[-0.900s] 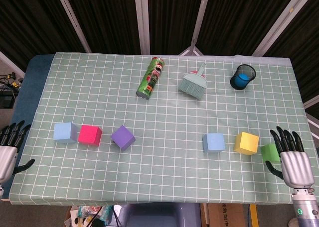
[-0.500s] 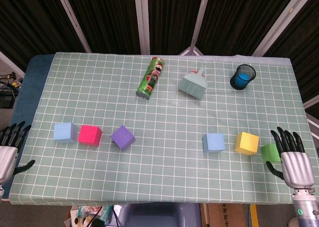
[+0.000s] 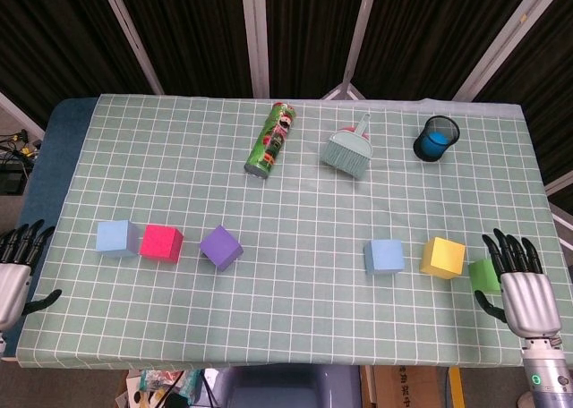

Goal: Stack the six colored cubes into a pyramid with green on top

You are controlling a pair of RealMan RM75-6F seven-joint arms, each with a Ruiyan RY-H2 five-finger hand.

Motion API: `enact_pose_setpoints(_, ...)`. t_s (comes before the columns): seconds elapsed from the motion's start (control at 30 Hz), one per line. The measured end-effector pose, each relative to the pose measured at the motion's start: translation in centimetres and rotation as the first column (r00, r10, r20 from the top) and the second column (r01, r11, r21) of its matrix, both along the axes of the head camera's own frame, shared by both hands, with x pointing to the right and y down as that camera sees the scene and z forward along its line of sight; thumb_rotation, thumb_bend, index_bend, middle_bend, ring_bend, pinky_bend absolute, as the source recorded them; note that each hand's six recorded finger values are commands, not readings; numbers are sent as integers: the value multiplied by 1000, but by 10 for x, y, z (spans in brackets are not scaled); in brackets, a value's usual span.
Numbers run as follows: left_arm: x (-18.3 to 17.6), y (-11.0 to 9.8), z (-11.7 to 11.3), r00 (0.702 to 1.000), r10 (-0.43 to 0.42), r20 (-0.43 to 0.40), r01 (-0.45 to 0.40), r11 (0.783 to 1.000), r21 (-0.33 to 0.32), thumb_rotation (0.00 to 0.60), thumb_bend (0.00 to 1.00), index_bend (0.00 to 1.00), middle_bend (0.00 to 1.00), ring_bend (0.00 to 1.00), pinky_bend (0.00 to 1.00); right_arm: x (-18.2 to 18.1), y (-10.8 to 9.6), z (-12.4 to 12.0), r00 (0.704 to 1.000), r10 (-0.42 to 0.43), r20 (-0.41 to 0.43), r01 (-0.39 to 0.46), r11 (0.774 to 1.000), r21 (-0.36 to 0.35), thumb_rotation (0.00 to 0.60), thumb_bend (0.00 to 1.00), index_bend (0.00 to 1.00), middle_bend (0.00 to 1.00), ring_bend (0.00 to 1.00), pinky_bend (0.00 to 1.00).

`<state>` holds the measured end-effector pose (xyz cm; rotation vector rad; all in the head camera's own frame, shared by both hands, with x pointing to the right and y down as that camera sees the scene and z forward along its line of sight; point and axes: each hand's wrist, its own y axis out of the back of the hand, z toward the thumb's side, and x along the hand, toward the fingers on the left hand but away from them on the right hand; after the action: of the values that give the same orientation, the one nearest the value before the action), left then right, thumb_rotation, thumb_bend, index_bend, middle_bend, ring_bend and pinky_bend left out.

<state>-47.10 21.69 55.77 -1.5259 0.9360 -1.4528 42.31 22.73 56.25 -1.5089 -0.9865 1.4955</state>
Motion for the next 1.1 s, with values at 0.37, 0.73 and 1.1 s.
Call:
enact_pose_setpoints(0.37,24,-15,5,996,83,-23,-84,996,-35,600,8,0,0,0,66,8,-2,0,999,46,12,-46,999,-14,600,272,0,0,0,0)
enact_pose_setpoints(0.73,83,-44,24,964,261,-54,-266,956,-128,600,30,0,22,0,67,6,0,1,999,44,19,-44,999,-27,600,272,0,0,0,0)
enact_pose_setpoints(1.1,146,-78,55,920,386,-66,-391,897,-207,600,47,0,23,0,67,10,0,4,996,80,31,-79,996,-48,600,272,0,0,0,0)
